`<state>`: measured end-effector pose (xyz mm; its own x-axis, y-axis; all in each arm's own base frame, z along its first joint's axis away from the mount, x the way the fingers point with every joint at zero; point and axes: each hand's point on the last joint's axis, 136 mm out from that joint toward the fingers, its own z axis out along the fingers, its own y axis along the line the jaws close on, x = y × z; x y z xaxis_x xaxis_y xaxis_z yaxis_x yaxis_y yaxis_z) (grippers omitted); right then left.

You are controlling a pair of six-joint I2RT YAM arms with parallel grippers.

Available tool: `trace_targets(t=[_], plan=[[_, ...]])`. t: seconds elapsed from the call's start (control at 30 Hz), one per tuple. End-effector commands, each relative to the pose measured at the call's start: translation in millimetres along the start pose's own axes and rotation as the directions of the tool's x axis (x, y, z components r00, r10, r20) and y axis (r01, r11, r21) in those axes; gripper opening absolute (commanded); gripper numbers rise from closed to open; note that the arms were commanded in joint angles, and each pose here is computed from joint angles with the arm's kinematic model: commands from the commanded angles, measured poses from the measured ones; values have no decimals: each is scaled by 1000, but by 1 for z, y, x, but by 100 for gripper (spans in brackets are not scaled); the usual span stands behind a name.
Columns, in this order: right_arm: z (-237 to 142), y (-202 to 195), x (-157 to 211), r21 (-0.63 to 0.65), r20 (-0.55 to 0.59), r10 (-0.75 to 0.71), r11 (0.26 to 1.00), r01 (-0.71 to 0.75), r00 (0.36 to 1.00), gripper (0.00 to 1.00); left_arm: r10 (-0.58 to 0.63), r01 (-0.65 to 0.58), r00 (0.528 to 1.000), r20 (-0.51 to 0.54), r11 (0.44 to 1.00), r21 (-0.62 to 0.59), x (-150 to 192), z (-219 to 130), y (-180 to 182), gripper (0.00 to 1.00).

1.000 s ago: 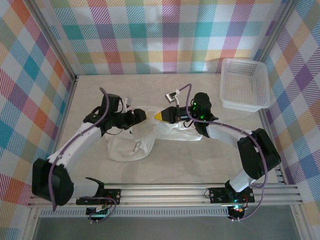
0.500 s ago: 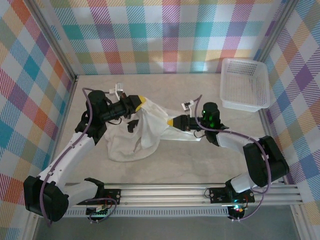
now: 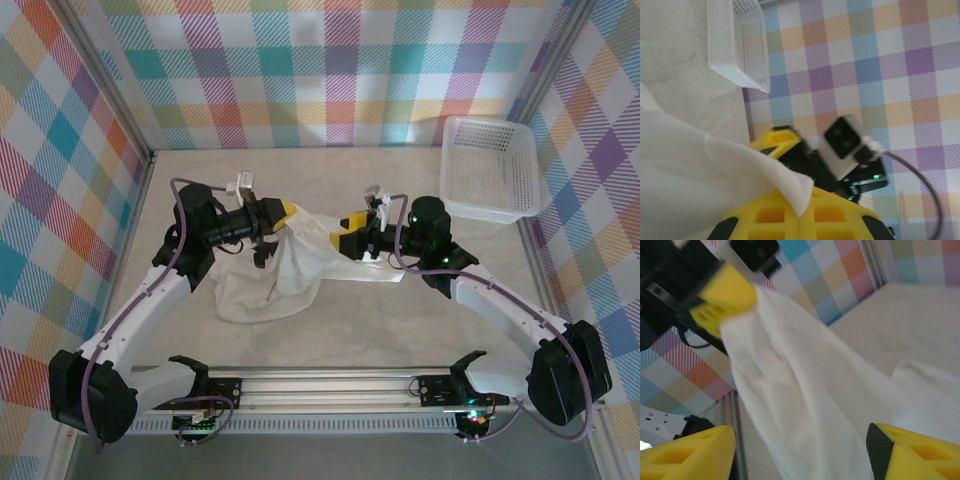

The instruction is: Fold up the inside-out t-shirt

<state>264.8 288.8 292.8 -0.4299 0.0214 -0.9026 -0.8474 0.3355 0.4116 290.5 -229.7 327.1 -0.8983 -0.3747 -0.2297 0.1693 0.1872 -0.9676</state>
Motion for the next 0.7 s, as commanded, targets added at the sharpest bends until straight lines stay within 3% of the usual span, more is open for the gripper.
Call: trace_targets(t=[0.0, 0.17, 0.23, 0.3, 0.37, 0.4, 0.47, 0.57, 0.6, 0.67], plan=[[7, -1, -12, 46, -18, -196, 979, 197, 980, 74, 65, -65, 997, -31, 998, 19, 2, -1, -16, 0], [40, 14, -2, -122, -133, -155, 983, 139, 979, 72, 98, -96, 994, -56, 994, 45, 3, 1, -28, 0], [51, 22, 4, -199, -163, -104, 977, 71, 981, 64, 122, -120, 991, -58, 992, 34, 3, 0, -31, 0], [58, 30, 4, -266, -173, -54, 964, 6, 983, 42, 139, -139, 989, -60, 990, -3, 1, -1, -26, 0], [60, 34, -1, -278, -185, 9, 958, -61, 983, 8, 158, -161, 985, -66, 986, -32, -2, -1, -20, 0], [58, 36, -5, -280, -184, 39, 956, -91, 982, 0, 177, -181, 982, -70, 982, -47, -5, 0, -17, 0], [50, 53, -19, -337, -150, 70, 934, -118, 986, 0, 211, -222, 973, -94, 966, -129, -12, -1, 4, 0], [33, 76, -39, -410, -81, 115, 902, -138, 990, 0, 223, -262, 964, -148, 899, -350, -23, -8, 56, 2], [26, 81, -47, -427, -50, 128, 894, -137, 991, 0, 216, -269, 961, -170, 873, -407, -25, -10, 66, 7], [15, 86, -58, -444, 14, 141, 888, -120, 990, 0, 217, -274, 959, -183, 878, -392, -25, -7, 64, 20]])
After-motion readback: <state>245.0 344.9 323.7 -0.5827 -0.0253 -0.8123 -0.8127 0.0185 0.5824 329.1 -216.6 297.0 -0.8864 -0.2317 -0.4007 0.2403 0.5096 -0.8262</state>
